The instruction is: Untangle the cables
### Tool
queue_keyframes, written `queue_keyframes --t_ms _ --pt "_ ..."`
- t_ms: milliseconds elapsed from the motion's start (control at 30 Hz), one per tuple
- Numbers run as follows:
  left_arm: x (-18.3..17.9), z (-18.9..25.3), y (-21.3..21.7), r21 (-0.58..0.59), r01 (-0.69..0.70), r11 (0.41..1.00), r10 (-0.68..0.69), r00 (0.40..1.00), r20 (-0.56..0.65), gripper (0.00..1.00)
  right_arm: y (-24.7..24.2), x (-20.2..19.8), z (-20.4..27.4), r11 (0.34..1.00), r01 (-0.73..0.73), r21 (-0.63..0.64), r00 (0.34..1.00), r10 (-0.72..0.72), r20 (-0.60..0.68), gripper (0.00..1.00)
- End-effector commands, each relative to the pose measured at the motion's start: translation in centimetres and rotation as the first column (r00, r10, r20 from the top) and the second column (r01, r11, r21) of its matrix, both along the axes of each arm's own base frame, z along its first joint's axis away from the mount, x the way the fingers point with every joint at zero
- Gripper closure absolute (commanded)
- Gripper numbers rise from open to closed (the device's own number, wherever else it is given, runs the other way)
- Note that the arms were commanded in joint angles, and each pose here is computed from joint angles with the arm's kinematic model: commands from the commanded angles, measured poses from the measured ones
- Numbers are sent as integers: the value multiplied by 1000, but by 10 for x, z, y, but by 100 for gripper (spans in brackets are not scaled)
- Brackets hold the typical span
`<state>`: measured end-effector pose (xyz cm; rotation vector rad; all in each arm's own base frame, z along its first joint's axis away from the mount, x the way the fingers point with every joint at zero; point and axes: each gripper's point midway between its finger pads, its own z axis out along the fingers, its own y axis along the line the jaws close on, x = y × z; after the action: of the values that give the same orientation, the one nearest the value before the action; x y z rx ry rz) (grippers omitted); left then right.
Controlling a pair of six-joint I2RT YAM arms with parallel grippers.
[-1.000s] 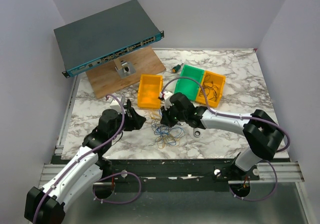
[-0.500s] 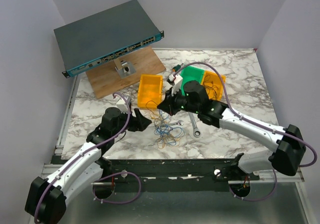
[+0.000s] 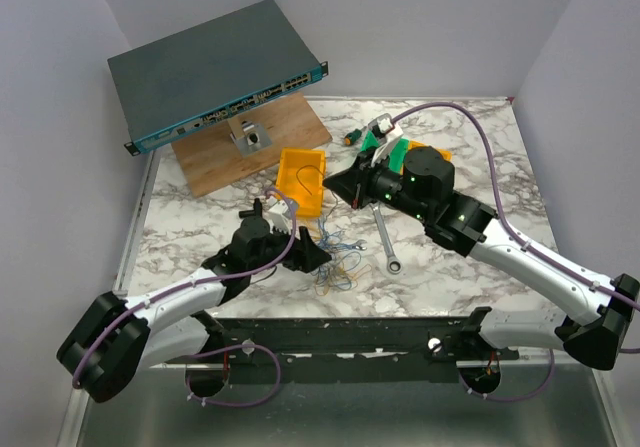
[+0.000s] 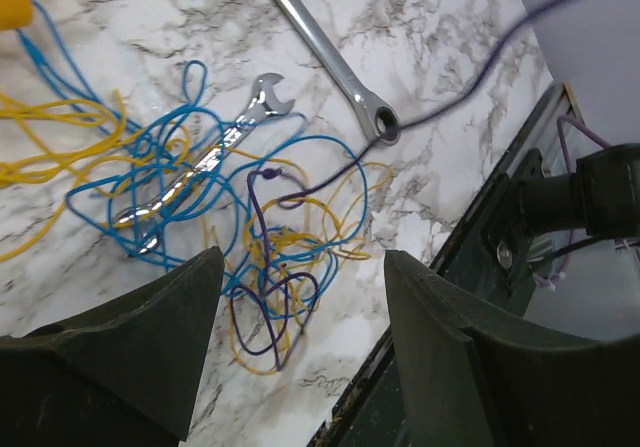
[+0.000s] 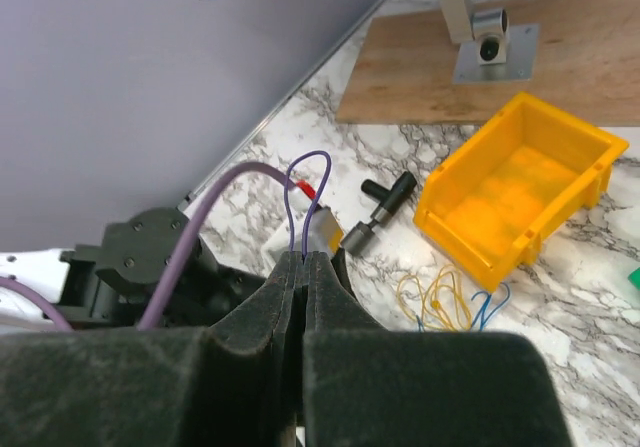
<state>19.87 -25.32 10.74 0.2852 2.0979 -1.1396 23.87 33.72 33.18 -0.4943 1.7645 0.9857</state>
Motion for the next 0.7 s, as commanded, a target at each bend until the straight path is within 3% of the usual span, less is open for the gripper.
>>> queue_keyframes --t_ms 0,167,300,433,667 --pt "5 37 -27 -110 56 992 -43 992 120 35 -8 1 27 997 50 59 999 -51 9 99" --pt "18 37 -30 -90 24 996 -10 989 149 39 -11 -5 42 994 46 102 999 -47 3 99" --pt "32 36 -31 -52 -12 999 20 987 159 49 -20 -6 63 986 73 151 997 -77 19 99" --pt "35 17 -37 -34 -5 999 9 992 124 50 -49 -1 100 960 183 210 976 -203 74 99" --pt "26 -34 -38 20 0 1000 -1 1000 9 55 -118 4 165 868 390 308 877 -452 162 99"
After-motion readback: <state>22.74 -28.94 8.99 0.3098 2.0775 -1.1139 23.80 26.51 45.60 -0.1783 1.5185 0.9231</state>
